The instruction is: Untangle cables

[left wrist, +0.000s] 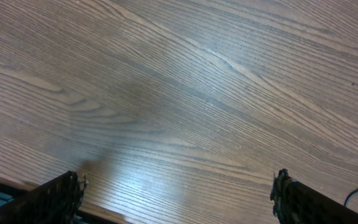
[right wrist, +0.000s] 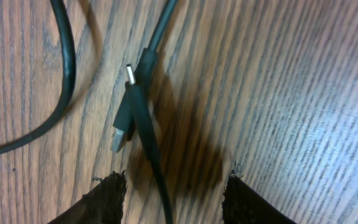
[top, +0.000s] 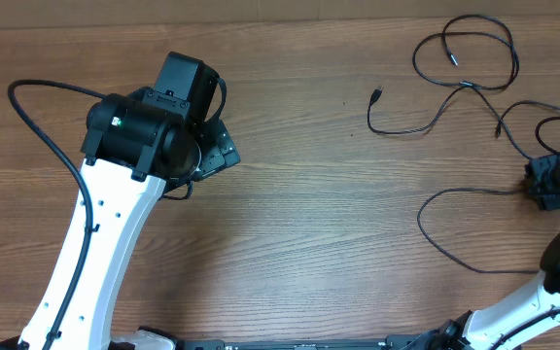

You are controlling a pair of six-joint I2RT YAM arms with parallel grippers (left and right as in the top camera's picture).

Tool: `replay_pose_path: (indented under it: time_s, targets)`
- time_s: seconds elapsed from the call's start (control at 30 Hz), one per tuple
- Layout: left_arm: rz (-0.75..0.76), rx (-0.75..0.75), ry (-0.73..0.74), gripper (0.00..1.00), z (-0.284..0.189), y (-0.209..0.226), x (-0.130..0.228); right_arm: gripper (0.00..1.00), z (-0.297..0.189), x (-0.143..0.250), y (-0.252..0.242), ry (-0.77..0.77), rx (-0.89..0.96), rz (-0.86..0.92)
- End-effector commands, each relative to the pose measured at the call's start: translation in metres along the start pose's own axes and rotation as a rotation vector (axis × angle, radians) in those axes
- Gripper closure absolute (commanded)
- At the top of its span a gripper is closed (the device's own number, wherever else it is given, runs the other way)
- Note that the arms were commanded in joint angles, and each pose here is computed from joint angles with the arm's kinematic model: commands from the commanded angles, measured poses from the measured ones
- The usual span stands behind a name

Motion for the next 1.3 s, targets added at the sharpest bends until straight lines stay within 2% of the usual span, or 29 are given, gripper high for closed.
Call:
replay_pose_path:
  time_s: [0.0, 0.13, 0.3, 0.57, 1.13, 1.2, 1.27]
  targets:
    - [0.008, 0.010, -0.028, 0.00, -0.006, 0.000, -0.005, 0.53, 0.001, 0.004, 0.002, 0.011, -0.008, -0.025]
    - [0.008, 0.013, -0.025, 0.00, -0.006, 0.000, -0.005, 0.66, 0.001, 0.005, -0.003, 0.015, 0.016, -0.025]
    - [0.009, 0.012, -0.025, 0.00, -0.006, 0.000, -0.005, 0.71, 0.002, 0.008, -0.005, 0.029, 0.024, -0.069]
    - [0.009, 0.012, -0.026, 0.01, -0.006, 0.000, -0.005, 0.73, 0.003, 0.011, -0.007, 0.042, 0.033, -0.070]
    - [0.009, 0.012, -0.026, 0.01, -0.006, 0.000, -0.005, 0.72, 0.013, 0.013, -0.006, 0.054, 0.030, -0.070]
    - [0.009, 0.012, -0.026, 0.00, -0.006, 0.000, -0.005, 0.80, 0.013, 0.013, -0.006, 0.054, 0.030, -0.070]
    - [0.009, 0.012, -0.026, 0.00, -0.006, 0.000, -0.005, 0.94, 0.013, 0.014, -0.008, 0.057, 0.034, -0.069]
Point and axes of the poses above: each gripper's point midway between its finger pads, its own z axis out along the fingers, its own y axis along the line the jaws close on, x = y × z, the point moved 1 cm from there along -z, back along the fingers, and after that the axes turned 7 degrees about -z, right-handed, at the moved point
